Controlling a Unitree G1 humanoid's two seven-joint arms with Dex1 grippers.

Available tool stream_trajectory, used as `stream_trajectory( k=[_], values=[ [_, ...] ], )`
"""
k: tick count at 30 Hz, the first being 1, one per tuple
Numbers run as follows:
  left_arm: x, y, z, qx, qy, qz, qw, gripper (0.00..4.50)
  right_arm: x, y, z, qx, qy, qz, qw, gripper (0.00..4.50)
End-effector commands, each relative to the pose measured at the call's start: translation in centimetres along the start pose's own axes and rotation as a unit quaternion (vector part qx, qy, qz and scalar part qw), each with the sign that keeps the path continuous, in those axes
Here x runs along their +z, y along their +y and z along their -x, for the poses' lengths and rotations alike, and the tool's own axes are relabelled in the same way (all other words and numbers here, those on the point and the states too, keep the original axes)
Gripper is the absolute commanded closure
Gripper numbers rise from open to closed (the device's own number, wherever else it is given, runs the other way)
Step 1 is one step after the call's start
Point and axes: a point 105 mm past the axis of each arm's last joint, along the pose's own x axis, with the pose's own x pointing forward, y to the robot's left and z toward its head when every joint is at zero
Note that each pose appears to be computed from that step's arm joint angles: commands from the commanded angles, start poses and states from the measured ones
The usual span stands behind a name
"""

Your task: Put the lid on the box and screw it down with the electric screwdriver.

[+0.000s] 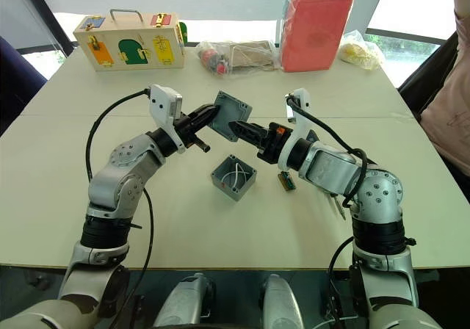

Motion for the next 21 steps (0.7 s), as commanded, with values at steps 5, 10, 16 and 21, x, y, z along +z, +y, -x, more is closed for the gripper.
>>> stream_trajectory(
  k=[5,10,16,21],
  values=[
    [0.4,-0.5,0.4,-0.014,0.001,-0.008,1.000,3.81,2.1,2.6,0.5,0.051,-0.034,0.042,0.997,4.36],
    [0.8,-0.1,1.1,-0.054,0.016,-0.013,0.998,2.00,2.8,3.1,1.2,0.042,-0.033,0.182,0.982,4.36],
    [2.3,0.9,3.2,-0.152,0.057,-0.010,0.987,0.05,0.9,1.8,2.4,0.029,0.019,0.577,0.816,4.36],
    [2.1,1.2,5.4,-0.229,0.117,-0.003,0.966,0.05,-0.3,0.6,3.0,0.048,-0.003,0.749,0.661,4.36]
  ],
)
